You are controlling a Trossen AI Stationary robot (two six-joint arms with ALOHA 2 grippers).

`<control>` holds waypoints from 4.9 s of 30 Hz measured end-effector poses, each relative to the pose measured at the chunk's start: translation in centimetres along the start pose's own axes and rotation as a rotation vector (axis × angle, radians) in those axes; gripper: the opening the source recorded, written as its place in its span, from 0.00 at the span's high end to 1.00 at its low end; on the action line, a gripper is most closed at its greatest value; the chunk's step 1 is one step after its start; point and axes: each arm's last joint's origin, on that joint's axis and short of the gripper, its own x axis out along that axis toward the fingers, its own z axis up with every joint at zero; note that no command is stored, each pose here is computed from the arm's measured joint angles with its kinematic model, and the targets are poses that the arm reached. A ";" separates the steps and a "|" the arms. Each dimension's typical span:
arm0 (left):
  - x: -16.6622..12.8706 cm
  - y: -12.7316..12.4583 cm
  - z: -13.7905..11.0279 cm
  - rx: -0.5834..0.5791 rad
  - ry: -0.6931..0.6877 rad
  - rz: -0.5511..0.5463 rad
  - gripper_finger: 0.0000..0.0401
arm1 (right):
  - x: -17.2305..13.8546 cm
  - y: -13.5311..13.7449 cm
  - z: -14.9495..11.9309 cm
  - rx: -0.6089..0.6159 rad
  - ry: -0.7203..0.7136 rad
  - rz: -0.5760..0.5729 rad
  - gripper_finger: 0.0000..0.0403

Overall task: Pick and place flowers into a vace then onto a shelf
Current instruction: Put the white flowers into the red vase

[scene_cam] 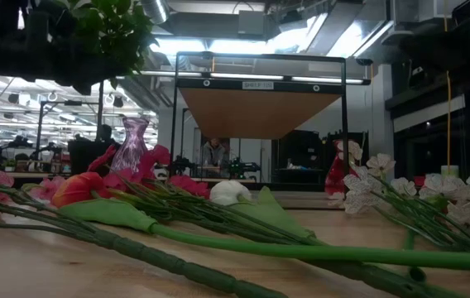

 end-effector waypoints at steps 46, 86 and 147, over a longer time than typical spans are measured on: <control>2.4 -1.1 1.1 0.053 0.148 -0.016 0.99 | 4.3 0.0 0.1 -0.011 0.115 0.008 0.98; 4.4 -7.0 2.0 0.077 0.295 -0.076 0.99 | 7.2 4.3 0.6 0.036 0.280 0.265 0.98; 4.4 -11.5 2.2 0.038 0.346 -0.155 0.99 | 13.9 11.3 3.5 0.031 0.856 0.030 0.98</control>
